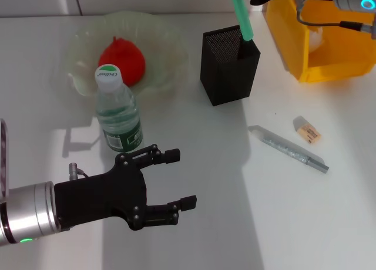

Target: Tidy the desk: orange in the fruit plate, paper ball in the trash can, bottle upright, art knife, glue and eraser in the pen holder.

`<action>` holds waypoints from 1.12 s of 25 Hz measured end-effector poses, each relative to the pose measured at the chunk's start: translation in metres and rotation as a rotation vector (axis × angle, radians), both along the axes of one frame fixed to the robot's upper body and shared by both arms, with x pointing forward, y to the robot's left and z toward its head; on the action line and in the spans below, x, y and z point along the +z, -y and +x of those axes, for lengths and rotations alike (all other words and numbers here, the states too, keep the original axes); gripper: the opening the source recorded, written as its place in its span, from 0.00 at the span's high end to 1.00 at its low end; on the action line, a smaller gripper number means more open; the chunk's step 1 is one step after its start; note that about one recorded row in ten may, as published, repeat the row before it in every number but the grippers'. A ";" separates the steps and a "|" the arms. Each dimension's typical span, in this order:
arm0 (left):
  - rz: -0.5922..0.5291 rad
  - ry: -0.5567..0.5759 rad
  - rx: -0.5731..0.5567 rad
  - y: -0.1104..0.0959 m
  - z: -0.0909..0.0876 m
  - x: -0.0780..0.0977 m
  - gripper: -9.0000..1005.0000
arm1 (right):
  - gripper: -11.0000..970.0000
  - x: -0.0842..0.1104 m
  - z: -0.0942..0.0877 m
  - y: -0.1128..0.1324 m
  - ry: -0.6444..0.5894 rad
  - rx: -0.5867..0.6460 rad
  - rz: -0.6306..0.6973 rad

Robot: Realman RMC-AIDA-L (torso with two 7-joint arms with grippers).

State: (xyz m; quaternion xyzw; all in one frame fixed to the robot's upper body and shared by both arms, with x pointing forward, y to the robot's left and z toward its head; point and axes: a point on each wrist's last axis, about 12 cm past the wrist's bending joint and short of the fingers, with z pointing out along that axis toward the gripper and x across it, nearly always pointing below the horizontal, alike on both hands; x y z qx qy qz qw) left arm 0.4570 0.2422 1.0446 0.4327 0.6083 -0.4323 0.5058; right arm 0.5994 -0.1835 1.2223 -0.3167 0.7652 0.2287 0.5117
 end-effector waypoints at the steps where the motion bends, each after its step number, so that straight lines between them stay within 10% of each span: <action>1: 0.000 0.000 0.000 0.000 0.000 0.000 0.16 | 0.82 -0.004 0.003 0.000 0.014 0.005 0.014; 28: 0.002 -0.010 -0.010 0.001 -0.001 -0.001 0.16 | 0.78 -0.070 0.020 -0.006 0.062 0.006 -0.088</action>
